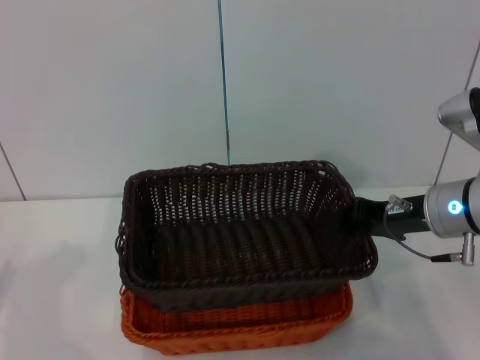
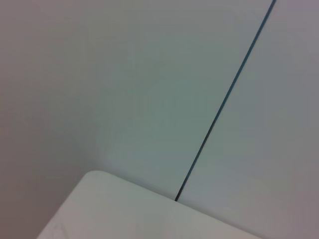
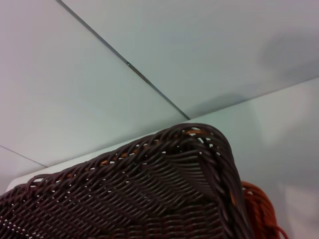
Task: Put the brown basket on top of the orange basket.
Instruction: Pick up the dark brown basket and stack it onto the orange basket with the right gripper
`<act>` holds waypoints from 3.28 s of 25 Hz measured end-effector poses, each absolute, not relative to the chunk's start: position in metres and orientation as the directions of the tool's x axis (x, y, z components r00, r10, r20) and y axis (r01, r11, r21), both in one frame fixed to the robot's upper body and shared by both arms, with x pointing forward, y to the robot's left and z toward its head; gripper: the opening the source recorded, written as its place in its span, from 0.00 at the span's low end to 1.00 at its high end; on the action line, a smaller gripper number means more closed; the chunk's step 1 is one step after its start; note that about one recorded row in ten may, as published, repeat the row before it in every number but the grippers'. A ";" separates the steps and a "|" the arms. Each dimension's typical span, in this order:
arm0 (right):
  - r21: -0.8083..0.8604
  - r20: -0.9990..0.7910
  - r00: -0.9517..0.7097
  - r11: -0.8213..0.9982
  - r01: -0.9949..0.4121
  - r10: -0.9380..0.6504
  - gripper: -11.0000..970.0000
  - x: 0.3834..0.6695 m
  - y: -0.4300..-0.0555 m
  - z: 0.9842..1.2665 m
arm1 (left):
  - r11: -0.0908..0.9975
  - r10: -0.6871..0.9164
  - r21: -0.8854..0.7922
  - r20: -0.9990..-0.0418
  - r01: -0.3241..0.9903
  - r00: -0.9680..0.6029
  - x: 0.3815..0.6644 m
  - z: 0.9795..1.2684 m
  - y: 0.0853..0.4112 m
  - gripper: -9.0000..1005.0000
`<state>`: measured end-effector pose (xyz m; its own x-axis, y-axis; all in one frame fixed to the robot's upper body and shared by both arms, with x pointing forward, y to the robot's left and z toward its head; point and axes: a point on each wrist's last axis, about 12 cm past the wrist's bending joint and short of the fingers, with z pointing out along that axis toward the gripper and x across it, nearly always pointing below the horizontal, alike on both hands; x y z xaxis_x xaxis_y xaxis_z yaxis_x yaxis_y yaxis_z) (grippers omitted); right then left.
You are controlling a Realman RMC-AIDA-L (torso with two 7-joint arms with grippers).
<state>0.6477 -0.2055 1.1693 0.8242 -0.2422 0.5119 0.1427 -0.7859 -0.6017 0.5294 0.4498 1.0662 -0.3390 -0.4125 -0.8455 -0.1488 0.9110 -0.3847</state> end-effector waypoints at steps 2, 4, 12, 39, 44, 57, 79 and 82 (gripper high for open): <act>-0.596 0.521 0.819 -0.789 0.149 -0.240 0.20 0.649 -0.204 1.170 | 0.911 -0.413 -0.384 -0.846 -0.151 -0.337 0.529 1.067 0.451 0.87; -0.596 0.524 0.817 -0.789 0.150 -0.240 0.20 0.649 -0.203 1.170 | 0.911 -0.413 -0.384 -0.846 -0.152 -0.337 0.529 1.067 0.451 0.87; -0.591 0.526 0.818 -0.792 0.155 -0.232 0.20 0.650 -0.198 1.165 | 0.911 -0.412 -0.381 -0.847 -0.156 -0.335 0.529 1.067 0.452 0.87; -0.595 0.493 0.833 -0.796 0.113 -0.250 0.21 0.647 -0.199 1.143 | 0.913 -0.408 -0.378 -0.849 -0.153 -0.336 0.529 1.068 0.454 0.87; -0.595 0.490 0.833 -0.797 0.105 -0.256 0.21 0.647 -0.200 1.141 | 0.913 -0.409 -0.379 -0.847 -0.155 -0.339 0.528 1.067 0.455 0.87; -0.592 0.496 0.831 -0.798 0.112 -0.251 0.21 0.648 -0.197 1.142 | 0.913 -0.409 -0.377 -0.846 -0.159 -0.342 0.528 1.067 0.456 0.87; -0.588 0.483 0.839 -0.803 0.098 -0.251 0.36 0.647 -0.200 1.134 | 0.912 -0.410 -0.377 -0.846 -0.161 -0.343 0.527 1.066 0.456 0.87; -0.585 0.480 0.840 -0.806 0.092 -0.253 0.38 0.647 -0.200 1.130 | 0.912 -0.410 -0.377 -0.845 -0.161 -0.344 0.527 1.065 0.456 0.87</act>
<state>0.6473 -0.1997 1.1304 0.8402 -0.2528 0.4798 0.0917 -0.8058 -0.5851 0.5266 0.4557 1.0651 -0.3436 -0.4101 -0.8448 -0.1612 0.9120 -0.3771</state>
